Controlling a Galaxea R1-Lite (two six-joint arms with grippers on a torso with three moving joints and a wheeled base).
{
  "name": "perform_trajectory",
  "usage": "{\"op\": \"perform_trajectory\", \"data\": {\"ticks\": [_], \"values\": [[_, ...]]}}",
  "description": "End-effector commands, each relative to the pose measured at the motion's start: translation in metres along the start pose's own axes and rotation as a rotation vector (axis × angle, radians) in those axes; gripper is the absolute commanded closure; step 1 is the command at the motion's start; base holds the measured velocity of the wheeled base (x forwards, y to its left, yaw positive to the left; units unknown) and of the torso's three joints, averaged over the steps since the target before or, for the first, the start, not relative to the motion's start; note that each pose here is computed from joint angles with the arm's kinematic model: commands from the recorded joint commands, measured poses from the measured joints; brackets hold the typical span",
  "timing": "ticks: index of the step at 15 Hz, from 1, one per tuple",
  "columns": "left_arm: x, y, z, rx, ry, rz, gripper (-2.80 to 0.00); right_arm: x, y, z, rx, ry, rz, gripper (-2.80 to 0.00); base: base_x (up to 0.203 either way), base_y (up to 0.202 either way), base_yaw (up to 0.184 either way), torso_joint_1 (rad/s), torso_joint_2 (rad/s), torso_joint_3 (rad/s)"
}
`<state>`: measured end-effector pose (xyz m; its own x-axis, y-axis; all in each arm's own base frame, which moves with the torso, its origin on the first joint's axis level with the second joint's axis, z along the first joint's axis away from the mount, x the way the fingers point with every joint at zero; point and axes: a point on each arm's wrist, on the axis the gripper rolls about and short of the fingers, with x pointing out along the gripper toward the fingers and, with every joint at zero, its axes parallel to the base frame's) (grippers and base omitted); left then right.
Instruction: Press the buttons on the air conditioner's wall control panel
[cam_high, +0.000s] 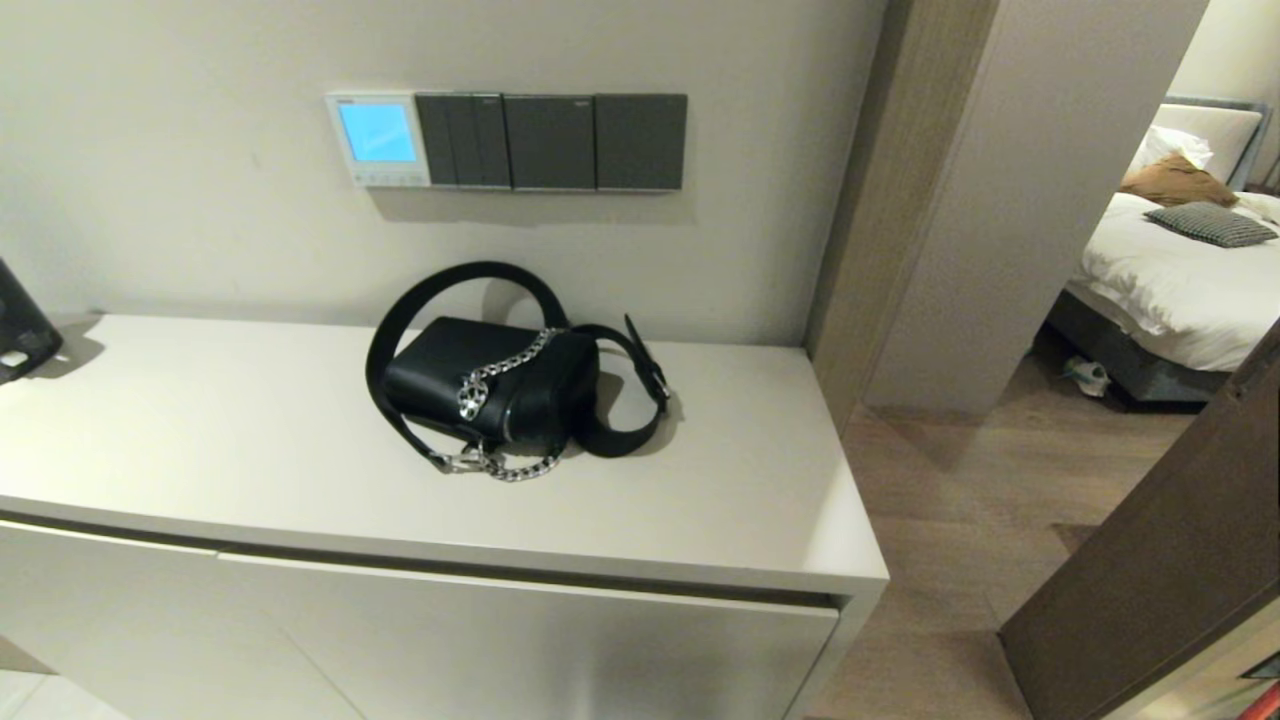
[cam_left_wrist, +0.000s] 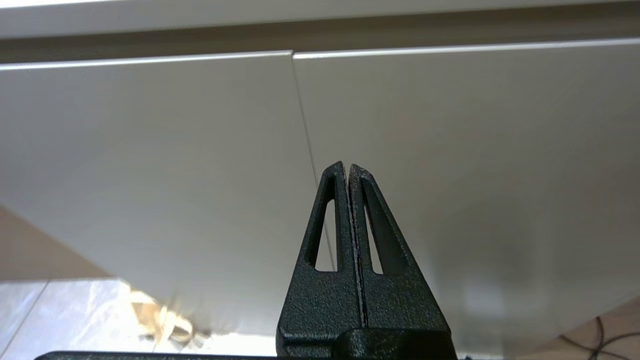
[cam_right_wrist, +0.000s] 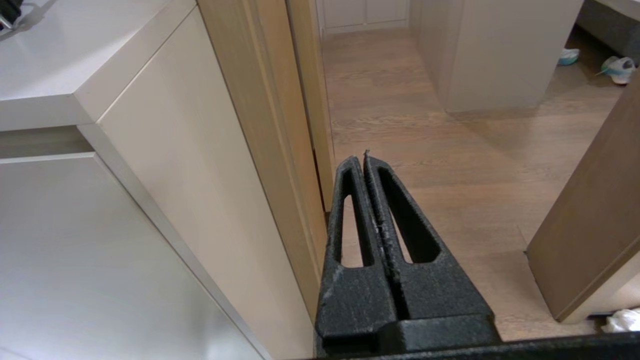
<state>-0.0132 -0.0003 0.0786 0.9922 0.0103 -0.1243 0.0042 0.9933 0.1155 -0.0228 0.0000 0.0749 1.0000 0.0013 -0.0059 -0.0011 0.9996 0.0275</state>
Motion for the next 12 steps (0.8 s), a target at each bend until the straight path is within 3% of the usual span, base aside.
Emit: {"op": "perform_trajectory", "data": {"ticks": [1,4,8,12], "values": [[-0.0053,-0.0006,-0.0046,0.004,-0.047,-0.002,0.0,0.0002,0.0,-0.0004,0.0,0.003,0.0,0.0,0.0,0.0,0.0,0.0,0.0,0.0],[-0.0091,-0.0008,-0.0063,0.005,-0.101,0.003,0.0,0.0002,0.0,-0.0004,0.0,0.003,0.0,0.0,0.0,0.0,0.0,0.0,0.0,0.0],[-0.0087,-0.0008,-0.0068,-0.008,-0.098,0.002,0.0,0.0003,0.0,-0.0008,0.0,0.005,0.0,0.0,0.0,0.0,0.0,0.0,0.0,0.0],[-0.0088,-0.0007,-0.0063,-0.07,-0.103,0.003,0.0,0.0002,0.0,-0.0004,0.0,0.003,0.0,0.0,0.0,0.0,0.0,0.0,0.0,0.0]]}}
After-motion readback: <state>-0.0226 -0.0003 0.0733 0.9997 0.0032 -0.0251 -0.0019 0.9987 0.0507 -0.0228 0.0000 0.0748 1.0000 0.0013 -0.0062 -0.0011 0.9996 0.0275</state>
